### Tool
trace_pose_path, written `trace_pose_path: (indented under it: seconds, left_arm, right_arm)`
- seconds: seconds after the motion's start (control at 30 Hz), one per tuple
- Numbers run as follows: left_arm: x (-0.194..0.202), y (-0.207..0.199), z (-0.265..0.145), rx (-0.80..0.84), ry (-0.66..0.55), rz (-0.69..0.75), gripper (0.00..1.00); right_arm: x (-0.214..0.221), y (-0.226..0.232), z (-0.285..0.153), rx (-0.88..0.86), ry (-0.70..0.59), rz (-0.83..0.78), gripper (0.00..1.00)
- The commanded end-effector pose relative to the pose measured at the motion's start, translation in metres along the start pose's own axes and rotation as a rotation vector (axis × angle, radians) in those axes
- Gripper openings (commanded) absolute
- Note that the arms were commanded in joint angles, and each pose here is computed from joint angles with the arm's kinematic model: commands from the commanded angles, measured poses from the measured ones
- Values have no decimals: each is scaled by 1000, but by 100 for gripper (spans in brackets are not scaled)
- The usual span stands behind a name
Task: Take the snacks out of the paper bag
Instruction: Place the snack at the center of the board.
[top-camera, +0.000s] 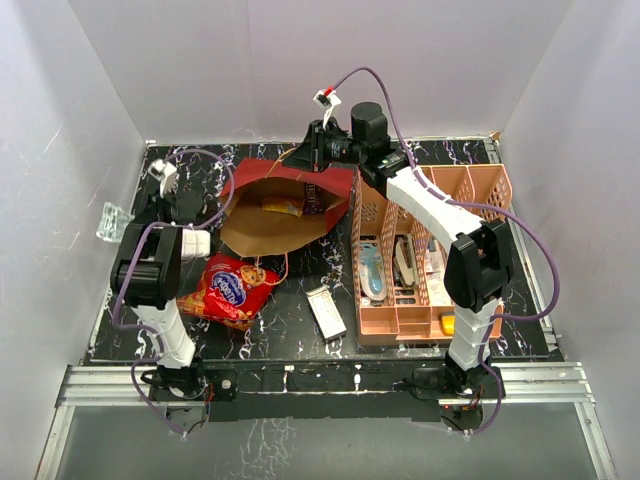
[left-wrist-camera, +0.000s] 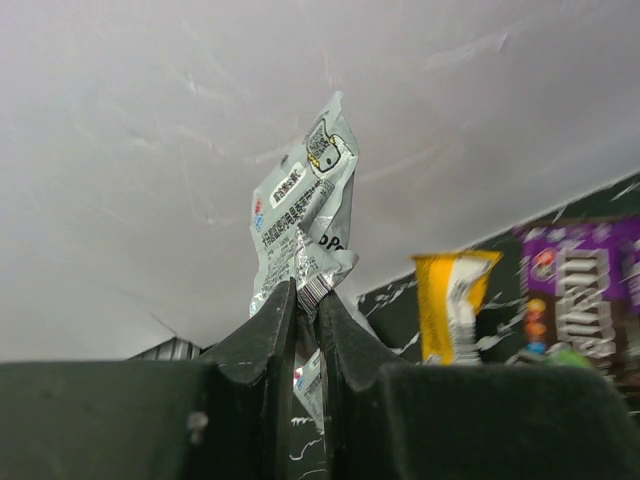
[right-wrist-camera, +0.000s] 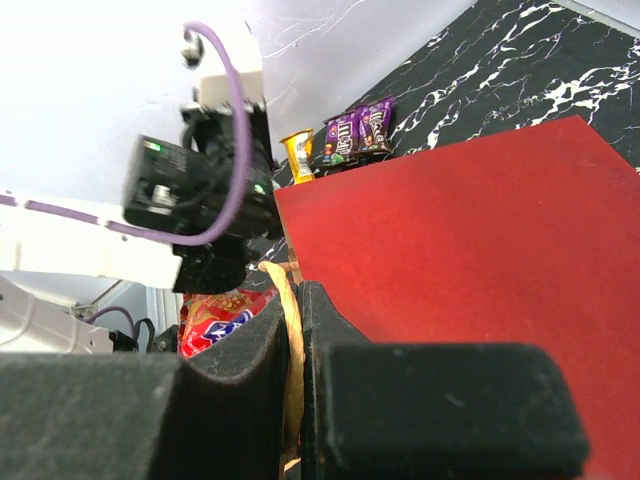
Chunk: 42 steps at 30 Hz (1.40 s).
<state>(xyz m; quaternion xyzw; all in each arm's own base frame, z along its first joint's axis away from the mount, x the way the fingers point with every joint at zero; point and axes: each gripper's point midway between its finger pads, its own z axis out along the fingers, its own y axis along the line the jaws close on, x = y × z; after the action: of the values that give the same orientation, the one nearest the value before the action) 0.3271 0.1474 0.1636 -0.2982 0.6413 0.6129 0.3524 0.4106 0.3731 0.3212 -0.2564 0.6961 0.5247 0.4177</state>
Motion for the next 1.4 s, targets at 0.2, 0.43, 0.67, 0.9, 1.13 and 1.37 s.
trace_pose_path:
  seconds: [0.2, 0.43, 0.67, 0.9, 1.13, 1.37]
  left_arm:
    - [-177, 72, -56, 202, -266, -345, 0]
    - [-243, 71, -95, 821, -340, -481, 0]
    - [-162, 55, -48, 547, -72, -484, 0]
    - [-74, 32, 10, 328, 266, -468, 0]
    - [11, 48, 18, 93, 365, -456, 0]
    - [88, 52, 17, -51, 495, -473, 0]
  right_arm:
    - [-28, 21, -8, -40, -73, -61, 8]
    - [-30, 22, -9, -44, -78, -64, 8]
    - [-31, 24, -9, -47, -80, -64, 8]
    - [-31, 25, -10, -47, -76, -63, 8]
    - [-35, 27, -10, -48, -83, -68, 8]
    - [-31, 26, -11, -43, -70, -64, 8]
